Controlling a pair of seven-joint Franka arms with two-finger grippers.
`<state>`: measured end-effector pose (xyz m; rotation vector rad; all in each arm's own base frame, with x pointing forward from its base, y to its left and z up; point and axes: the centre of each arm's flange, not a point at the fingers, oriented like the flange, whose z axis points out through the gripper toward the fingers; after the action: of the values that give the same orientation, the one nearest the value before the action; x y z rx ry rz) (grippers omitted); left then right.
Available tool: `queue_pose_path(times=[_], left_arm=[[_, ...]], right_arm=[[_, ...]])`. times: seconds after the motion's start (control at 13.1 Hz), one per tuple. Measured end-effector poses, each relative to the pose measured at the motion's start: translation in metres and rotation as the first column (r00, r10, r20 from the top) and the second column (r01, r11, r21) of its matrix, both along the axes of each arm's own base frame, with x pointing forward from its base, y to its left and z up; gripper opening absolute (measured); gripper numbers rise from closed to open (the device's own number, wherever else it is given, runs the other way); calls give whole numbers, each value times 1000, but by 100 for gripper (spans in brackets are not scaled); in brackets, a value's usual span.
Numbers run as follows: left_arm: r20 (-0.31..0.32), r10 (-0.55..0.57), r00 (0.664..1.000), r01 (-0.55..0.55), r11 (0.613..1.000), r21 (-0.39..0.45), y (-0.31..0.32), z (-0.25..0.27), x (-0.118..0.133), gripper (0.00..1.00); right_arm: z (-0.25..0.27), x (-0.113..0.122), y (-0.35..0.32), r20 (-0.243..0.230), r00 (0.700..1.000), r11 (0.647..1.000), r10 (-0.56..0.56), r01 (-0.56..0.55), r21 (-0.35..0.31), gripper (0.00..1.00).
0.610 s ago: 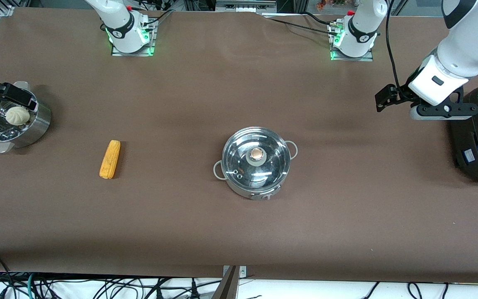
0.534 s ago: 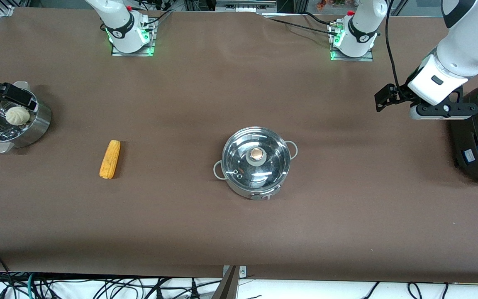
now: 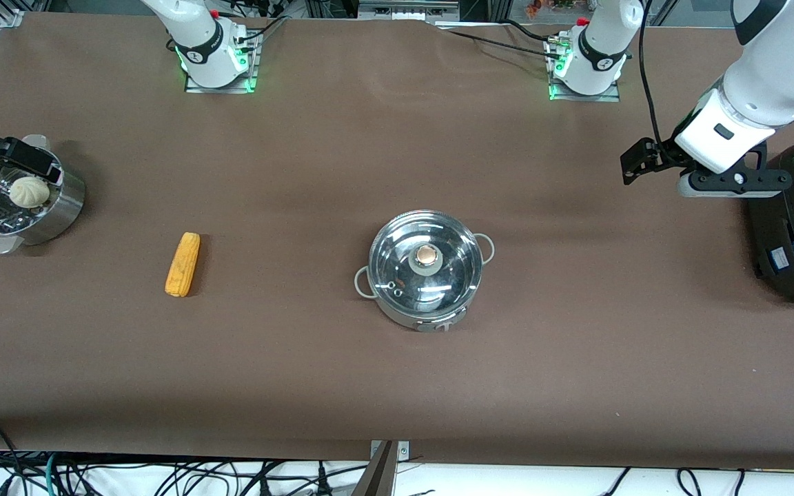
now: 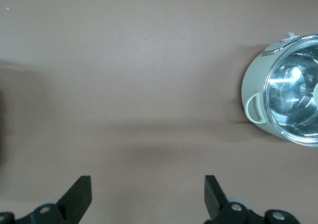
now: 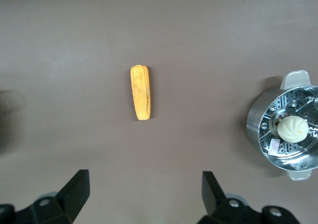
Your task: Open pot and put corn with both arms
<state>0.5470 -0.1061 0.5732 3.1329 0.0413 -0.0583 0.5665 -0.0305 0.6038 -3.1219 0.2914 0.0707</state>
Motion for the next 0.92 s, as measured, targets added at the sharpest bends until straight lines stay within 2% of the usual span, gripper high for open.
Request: queue_pose_path(times=[0.15,0.38,0.53,0.76,0.92], left_arm=[[-1,-16,1000,16,1000,0,-7,0,-1,100],[-2,-108,994,107,994,-12,-59,-4,-1,100],[-11,-171,985,170,985,-36,-99,-17,16,100],[-43,-245,969,241,967,-83,-169,-69,52,100],[-33,-215,976,210,971,-117,-227,-105,69,100]], right_arm=[[0,0,0,0,1000,1000,0,0,0,100],[0,0,0,0,1000,1000,0,0,0,100],[0,0,0,0,1000,1000,0,0,0,100],[-1,2,-2,8,1000,1000,-4,4,0,100],[-12,10,-2,0,1000,1000,-4,4,0,100]])
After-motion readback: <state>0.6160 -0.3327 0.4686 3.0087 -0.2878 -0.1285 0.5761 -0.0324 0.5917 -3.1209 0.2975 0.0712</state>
